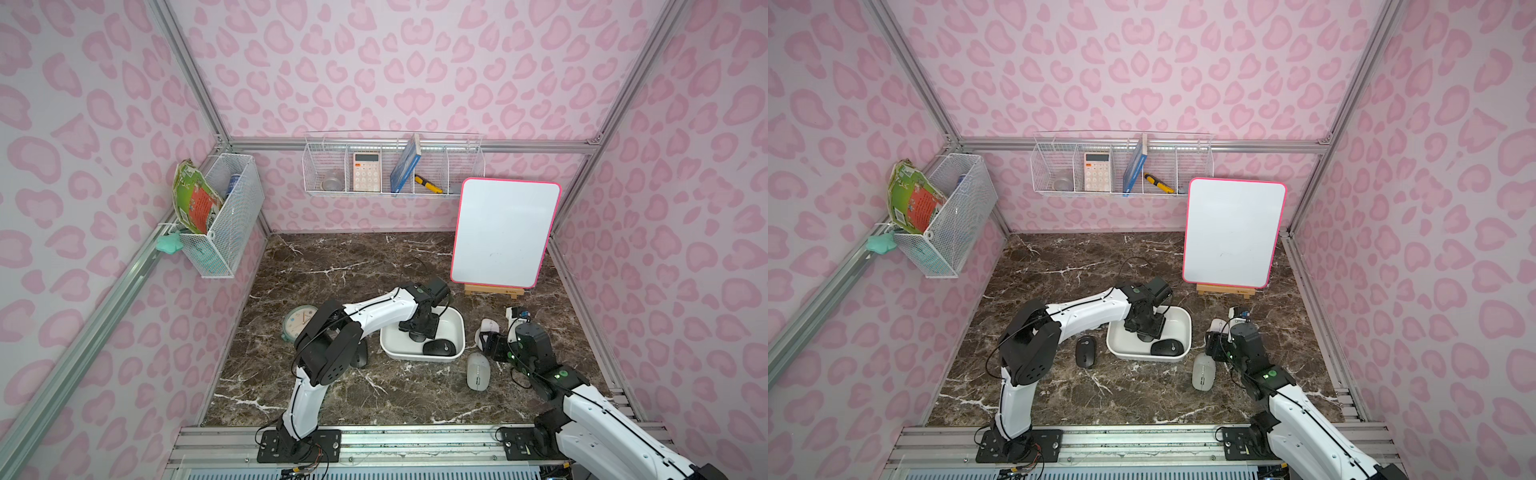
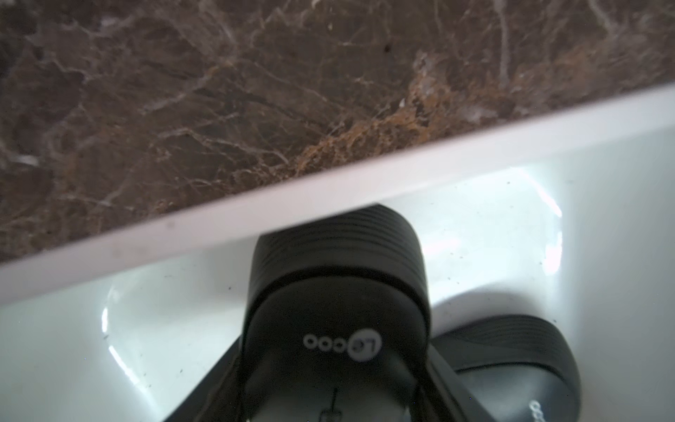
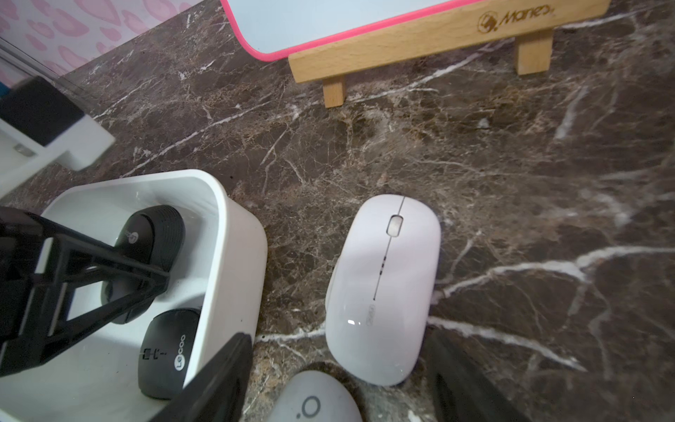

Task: Take out the mouse from the storage box
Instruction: Pick up the mouse from the storage box, then place the mouse at the center of the board.

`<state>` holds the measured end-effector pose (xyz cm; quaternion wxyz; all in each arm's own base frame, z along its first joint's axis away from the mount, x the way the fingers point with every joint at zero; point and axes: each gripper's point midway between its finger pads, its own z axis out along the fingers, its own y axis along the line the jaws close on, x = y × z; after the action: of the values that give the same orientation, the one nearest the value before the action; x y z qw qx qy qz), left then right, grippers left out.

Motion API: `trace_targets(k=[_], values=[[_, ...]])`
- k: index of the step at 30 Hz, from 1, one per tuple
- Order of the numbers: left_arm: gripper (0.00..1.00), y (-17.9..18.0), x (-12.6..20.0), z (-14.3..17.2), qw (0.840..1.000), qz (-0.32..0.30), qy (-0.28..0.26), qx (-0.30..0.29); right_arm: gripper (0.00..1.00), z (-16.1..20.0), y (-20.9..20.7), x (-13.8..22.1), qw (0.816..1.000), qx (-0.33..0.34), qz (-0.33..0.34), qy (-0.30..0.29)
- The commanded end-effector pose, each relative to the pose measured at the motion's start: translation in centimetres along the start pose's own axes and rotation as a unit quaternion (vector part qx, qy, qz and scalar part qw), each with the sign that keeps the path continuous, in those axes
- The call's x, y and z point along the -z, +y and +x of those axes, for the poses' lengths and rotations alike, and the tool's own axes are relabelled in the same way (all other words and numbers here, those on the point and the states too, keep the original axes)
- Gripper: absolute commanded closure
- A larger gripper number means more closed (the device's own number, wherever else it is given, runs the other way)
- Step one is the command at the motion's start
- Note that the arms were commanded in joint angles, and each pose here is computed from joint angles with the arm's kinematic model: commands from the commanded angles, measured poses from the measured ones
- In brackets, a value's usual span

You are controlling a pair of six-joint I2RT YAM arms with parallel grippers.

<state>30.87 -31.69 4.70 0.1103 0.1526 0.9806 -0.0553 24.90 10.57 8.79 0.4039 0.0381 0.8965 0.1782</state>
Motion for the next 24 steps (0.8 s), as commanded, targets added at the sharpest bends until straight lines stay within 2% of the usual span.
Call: trace_targets(k=[1,8,14,24], values=[[0.42,0.6,1.5,0.3,1.000,-0.008,-0.002,0.011,0.22,-1.0,0.4,0.1,1.000,0.001,-0.006,-0.017],[0.43,1.5,4.9,1.3,0.999,-0.002,-0.023,0.026,0.22,-0.9,0.4,0.1,1.000,0.002,-0.007,-0.017],[0.43,3.3,7.3,4.5,0.999,-0.009,-0.022,0.041,0.22,-1.2,0.6,0.2,1.000,0.002,-0.011,-0.021],[0.43,6.4,9.3,11.3,0.998,-0.013,-0.013,0.066,0.22,-1.3,0.7,0.0,1.000,0.006,-0.012,-0.021]])
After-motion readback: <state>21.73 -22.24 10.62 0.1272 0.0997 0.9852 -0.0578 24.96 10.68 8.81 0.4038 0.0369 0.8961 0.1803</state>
